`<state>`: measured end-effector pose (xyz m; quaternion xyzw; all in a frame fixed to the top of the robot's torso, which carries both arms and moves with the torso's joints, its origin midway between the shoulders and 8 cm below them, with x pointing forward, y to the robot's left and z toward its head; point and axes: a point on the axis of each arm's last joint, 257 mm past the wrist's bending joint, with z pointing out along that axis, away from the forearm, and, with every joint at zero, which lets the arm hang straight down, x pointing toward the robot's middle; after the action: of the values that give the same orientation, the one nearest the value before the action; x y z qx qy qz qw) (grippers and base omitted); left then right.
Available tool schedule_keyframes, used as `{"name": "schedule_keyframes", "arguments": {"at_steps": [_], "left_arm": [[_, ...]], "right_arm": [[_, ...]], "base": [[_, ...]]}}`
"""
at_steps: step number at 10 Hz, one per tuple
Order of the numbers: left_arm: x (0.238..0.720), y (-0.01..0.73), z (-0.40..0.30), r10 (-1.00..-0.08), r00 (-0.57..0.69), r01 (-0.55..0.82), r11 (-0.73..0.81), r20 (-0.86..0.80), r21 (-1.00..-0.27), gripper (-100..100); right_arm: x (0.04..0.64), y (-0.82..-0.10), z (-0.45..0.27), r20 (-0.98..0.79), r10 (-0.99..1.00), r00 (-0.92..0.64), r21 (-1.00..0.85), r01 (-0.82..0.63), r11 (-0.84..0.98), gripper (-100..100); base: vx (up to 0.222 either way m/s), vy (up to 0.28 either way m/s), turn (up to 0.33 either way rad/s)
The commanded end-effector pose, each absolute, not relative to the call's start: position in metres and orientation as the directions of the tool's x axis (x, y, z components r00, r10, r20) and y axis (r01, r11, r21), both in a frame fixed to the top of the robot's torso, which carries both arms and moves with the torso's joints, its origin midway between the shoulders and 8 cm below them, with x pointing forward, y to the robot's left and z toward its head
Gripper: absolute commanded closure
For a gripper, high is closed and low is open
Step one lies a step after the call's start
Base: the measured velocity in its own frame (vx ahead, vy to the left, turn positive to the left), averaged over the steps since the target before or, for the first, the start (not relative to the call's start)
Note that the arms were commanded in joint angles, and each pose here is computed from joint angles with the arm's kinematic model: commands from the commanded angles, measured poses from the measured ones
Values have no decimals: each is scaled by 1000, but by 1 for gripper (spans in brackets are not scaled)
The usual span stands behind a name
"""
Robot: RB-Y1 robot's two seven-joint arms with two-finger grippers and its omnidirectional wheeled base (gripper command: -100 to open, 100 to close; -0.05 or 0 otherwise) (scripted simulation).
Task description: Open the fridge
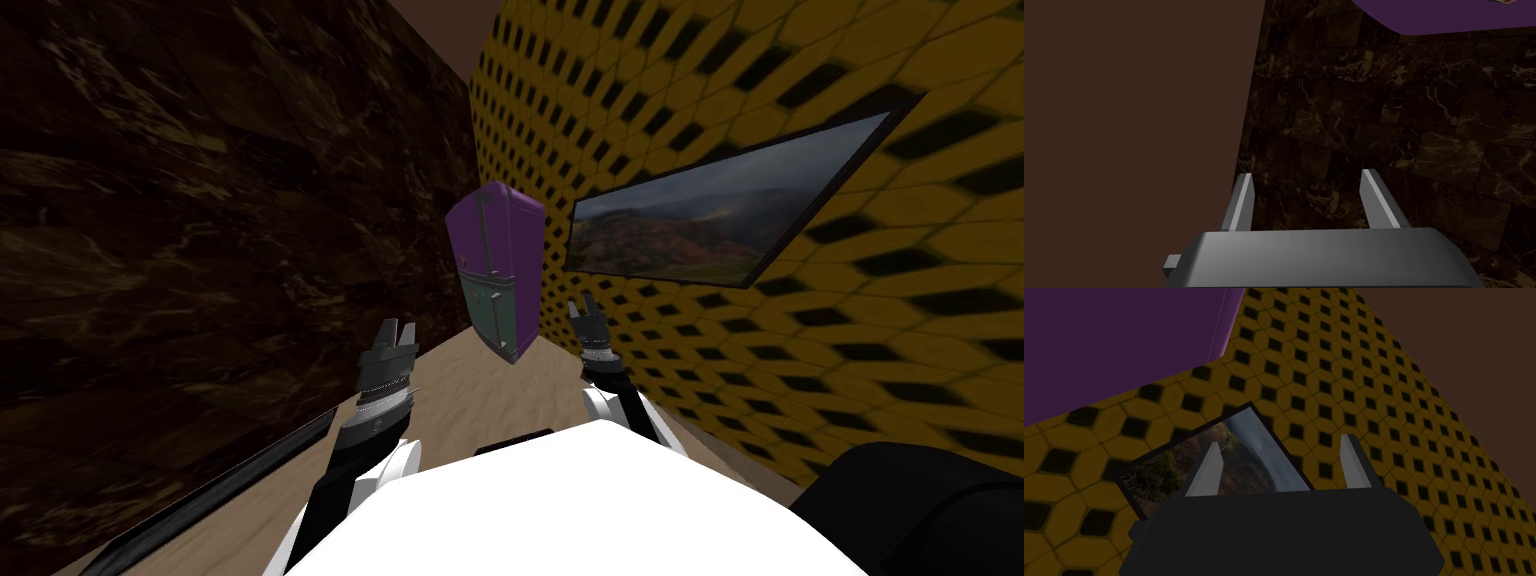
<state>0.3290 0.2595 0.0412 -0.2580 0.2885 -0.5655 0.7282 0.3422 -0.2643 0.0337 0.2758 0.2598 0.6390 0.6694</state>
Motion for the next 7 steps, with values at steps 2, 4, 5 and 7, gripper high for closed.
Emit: {"name": "schedule_keyframes", "arguments": {"at_steps": [2, 4, 5, 7], "left_arm": [[329, 259, 41, -973, 194, 675, 227, -128, -702, 0], [331, 257, 39, -971, 179, 669, 237, -156, -705, -100], [332, 256, 37, -970, 170, 662, 243, -174, -709, -100], [337, 257, 33, -967, 157, 645, 255, -202, -720, -100]], "right_arm": [[342, -264, 34, 5, 999, 48, 701, -712, 31, 0], [342, -264, 34, 5, 999, 48, 701, -712, 31, 0], [342, -264, 34, 5, 999, 48, 702, -712, 31, 0], [342, -264, 33, 5, 999, 48, 702, -712, 31, 0]], "base": [[0, 0, 0], [15, -9, 11], [61, -37, 41], [98, -61, 46]]}}
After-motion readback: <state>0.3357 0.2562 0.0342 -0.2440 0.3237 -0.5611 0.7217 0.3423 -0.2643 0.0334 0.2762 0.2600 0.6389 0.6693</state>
